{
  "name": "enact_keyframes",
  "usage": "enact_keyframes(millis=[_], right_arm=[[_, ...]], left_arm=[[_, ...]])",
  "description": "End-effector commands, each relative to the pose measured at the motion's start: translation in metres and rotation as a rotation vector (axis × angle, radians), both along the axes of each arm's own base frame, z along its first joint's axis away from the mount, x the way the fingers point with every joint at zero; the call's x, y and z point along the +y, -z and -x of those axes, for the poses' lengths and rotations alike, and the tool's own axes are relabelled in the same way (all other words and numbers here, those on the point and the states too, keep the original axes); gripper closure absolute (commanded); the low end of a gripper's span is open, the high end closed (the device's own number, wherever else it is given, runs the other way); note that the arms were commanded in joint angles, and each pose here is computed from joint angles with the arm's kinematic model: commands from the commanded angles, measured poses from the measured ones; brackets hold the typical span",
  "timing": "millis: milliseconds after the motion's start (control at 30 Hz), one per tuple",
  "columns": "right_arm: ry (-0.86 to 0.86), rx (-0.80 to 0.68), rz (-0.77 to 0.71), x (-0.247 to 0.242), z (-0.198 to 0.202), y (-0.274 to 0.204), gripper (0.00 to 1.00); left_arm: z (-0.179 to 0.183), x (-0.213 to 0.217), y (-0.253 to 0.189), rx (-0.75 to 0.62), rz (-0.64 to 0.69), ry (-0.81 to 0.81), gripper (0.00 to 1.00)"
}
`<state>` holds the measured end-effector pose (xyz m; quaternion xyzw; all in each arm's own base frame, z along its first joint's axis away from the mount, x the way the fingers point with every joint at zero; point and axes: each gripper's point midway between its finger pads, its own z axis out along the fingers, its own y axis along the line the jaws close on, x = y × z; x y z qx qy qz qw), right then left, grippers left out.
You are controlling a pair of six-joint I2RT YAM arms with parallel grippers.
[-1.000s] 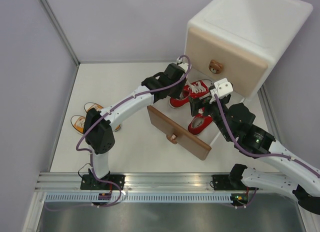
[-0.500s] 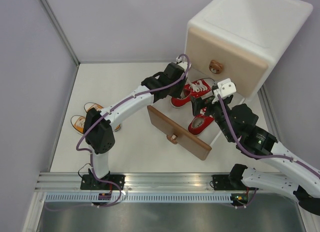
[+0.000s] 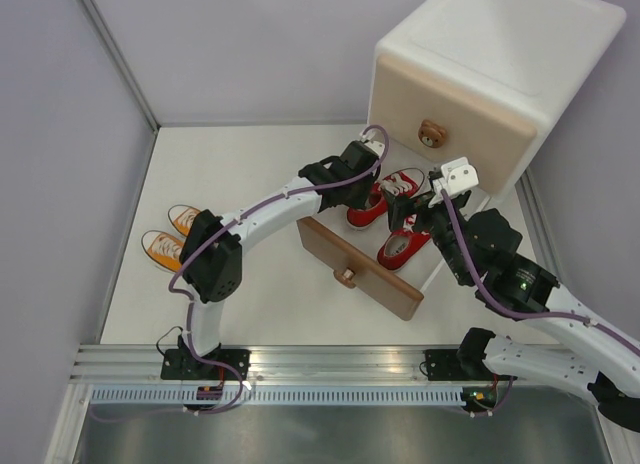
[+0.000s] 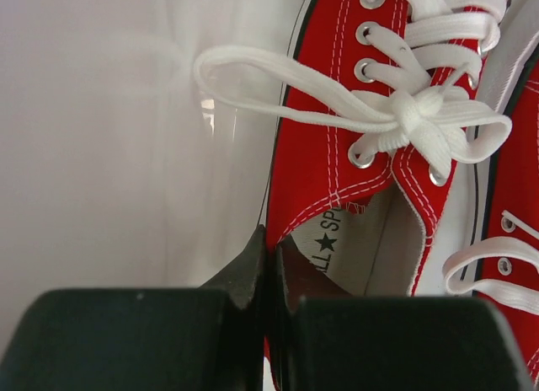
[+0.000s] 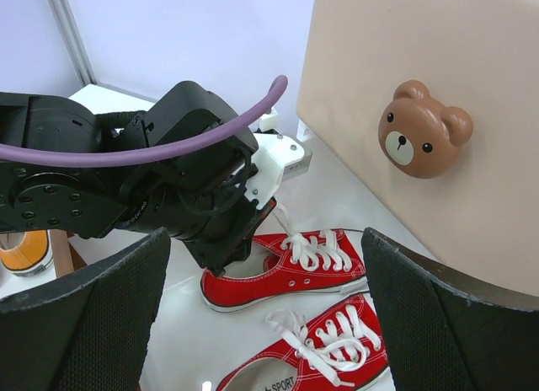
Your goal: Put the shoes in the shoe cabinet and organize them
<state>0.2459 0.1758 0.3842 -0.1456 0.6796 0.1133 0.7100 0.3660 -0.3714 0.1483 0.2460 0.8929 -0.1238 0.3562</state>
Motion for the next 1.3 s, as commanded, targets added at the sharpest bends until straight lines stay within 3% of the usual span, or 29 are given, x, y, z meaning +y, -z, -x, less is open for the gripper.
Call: enact_keyframes(millis=[0, 600, 1200, 1267], right_arm=[[0.027, -0.034, -0.053, -0.009, 0.001, -0.018, 0.02], [0.045, -0.049, -0.065, -0.017, 0.003, -0.020, 0.02], [0.041, -0.048, -0.070, -0.018, 0.005, -0.018, 0.02], [0.040, -0.051, -0.074, -0.018, 0.005, -0.019, 0.02]], left_arm=[[0.001, -0.016, -0.011, -0.006, 0.070, -0.001, 0.98], [0.017, -0.009, -0.035, -0.039, 0.073, 0.058, 0.98], [0.025, 0.003, -0.031, -0.046, 0.020, 0.105, 0.98], [0.025, -0.001, -0.029, -0.037, 0.029, 0.109, 0.92]])
